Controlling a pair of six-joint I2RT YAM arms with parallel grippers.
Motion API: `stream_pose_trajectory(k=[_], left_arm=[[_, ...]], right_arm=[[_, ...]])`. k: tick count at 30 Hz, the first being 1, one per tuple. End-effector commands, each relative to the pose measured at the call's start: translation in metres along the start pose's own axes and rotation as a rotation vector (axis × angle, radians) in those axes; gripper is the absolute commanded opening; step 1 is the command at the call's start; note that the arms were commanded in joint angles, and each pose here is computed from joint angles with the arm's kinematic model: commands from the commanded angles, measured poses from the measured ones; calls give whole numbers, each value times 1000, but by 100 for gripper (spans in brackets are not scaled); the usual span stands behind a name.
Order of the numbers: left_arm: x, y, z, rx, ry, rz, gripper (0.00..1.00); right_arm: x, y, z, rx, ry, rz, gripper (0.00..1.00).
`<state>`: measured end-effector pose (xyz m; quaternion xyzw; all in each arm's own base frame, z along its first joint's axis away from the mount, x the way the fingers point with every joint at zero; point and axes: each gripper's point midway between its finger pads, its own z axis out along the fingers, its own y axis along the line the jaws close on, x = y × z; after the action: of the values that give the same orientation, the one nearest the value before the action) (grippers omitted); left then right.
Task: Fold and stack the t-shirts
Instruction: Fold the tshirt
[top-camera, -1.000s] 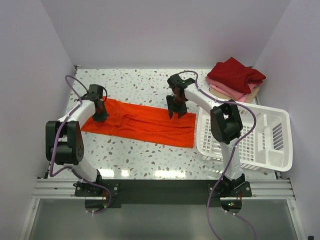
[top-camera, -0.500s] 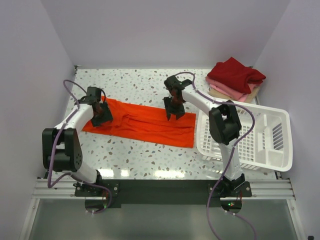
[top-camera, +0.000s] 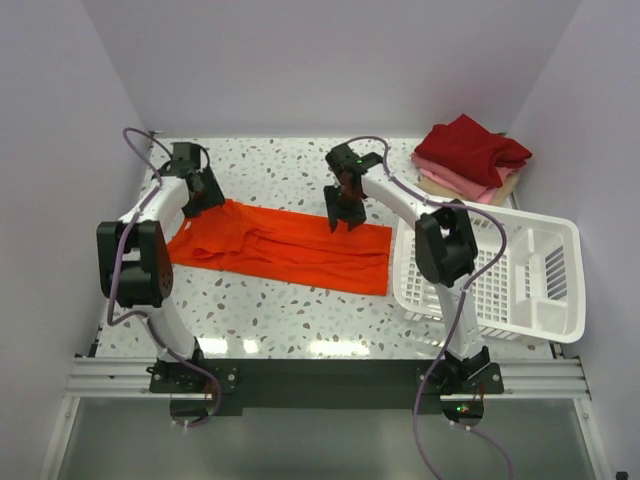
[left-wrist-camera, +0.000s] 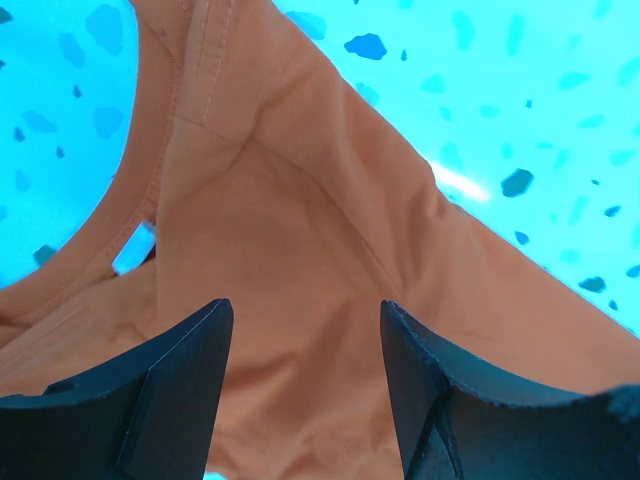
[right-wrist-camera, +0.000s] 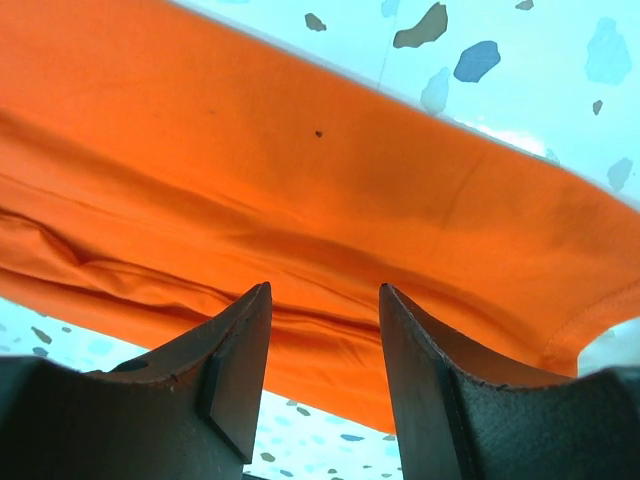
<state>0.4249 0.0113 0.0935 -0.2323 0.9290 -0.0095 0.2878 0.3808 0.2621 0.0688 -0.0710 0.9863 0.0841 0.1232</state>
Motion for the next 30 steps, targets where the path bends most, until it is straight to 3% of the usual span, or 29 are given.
stream_pose_trajectory(k=[1,10,18,30], left_arm=[[-19,3,25,-23,-37,-42,66],[-4,43,56,-92,21,-128,66],[29,84,52,-137,65,-186,66],[44,108,45,-219,75,-197,65]], right_arm=[[-11,-2,9,13,-21,17,51],[-8,-20,31,41,-12,100,51],[34,-50,55,153,99,173,51],[54,-75,41,282,122,200,51]])
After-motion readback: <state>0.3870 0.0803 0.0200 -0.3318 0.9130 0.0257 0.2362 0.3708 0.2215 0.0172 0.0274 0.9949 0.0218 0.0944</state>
